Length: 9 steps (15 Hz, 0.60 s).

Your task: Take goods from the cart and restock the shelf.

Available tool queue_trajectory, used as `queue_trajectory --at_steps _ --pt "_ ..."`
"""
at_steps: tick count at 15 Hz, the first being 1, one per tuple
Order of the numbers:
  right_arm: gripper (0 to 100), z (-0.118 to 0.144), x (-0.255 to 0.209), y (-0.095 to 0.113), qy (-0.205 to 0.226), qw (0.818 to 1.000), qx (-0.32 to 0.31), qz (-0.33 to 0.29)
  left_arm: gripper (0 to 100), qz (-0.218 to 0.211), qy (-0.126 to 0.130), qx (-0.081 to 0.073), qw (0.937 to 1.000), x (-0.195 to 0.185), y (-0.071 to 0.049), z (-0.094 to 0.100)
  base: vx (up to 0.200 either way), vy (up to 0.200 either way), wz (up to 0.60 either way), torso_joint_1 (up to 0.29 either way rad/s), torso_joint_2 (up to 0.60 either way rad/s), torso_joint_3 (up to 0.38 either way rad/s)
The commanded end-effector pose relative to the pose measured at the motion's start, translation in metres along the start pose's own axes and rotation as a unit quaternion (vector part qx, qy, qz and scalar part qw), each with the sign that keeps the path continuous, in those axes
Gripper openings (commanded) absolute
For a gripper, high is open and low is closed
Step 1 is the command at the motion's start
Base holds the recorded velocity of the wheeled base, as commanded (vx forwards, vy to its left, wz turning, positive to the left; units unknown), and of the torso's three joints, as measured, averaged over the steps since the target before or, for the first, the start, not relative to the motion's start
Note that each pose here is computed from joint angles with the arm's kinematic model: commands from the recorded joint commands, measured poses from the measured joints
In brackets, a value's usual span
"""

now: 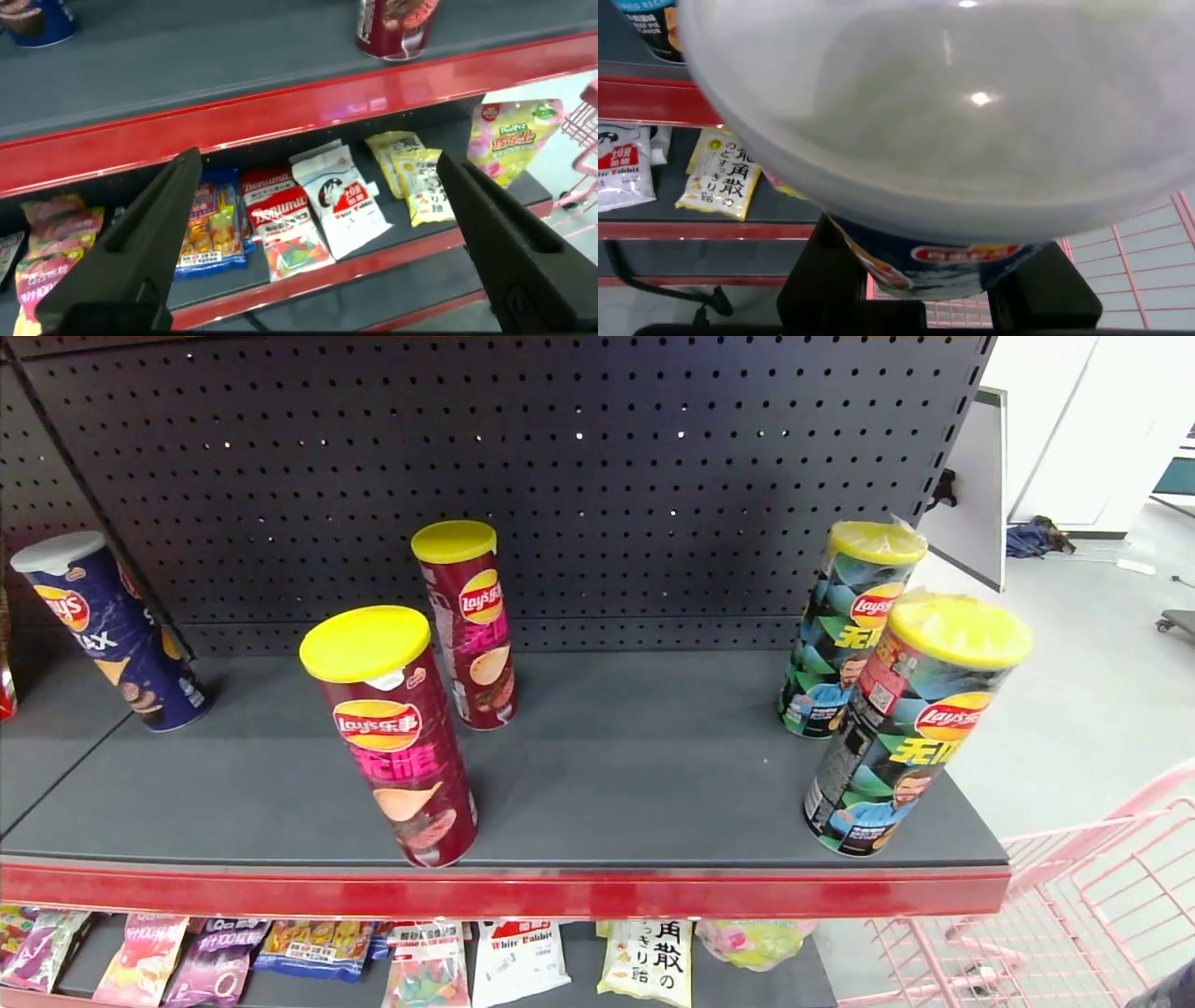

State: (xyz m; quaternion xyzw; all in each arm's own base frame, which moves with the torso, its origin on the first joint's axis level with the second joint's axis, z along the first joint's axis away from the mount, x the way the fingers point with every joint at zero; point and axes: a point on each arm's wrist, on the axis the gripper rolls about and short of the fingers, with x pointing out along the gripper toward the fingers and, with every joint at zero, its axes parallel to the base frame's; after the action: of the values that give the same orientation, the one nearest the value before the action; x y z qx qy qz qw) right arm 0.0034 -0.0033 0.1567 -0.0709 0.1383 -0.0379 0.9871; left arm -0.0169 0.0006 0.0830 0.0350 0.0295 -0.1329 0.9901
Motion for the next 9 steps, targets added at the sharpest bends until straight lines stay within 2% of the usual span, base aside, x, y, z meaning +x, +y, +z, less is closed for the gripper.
queue_trajectory --at_steps 1,5,8,9 --pt "0 -0.0056 -0.0037 0.0 -0.01 1.0 0.002 -0.001 100 0.001 0.001 0.0 1.0 0.0001 0.0001 0.0 -0.2 0.0 0.0 -0.007 0.0 -0.002" --pt "0 -0.0083 -0.0037 0.0003 -0.01 1.0 0.001 -0.001 100 0.001 0.0 0.001 1.0 0.0 0.0001 0.0001 -0.2 0.0 0.0 0.001 0.0 0.001" --pt "0 -0.0117 -0.0047 0.0006 -0.012 1.0 0.001 -0.001 100 0.0 0.0 0.0 1.0 0.0 0.0 0.0001 0.0 0.0 0.0 0.0 0.0 0.0" --pt "0 -0.0127 -0.0057 0.0005 -0.015 1.0 0.002 -0.002 100 0.001 0.0 0.0 1.0 0.0 0.0001 0.0001 0.0 0.2 0.0 0.002 0.0 0.002"
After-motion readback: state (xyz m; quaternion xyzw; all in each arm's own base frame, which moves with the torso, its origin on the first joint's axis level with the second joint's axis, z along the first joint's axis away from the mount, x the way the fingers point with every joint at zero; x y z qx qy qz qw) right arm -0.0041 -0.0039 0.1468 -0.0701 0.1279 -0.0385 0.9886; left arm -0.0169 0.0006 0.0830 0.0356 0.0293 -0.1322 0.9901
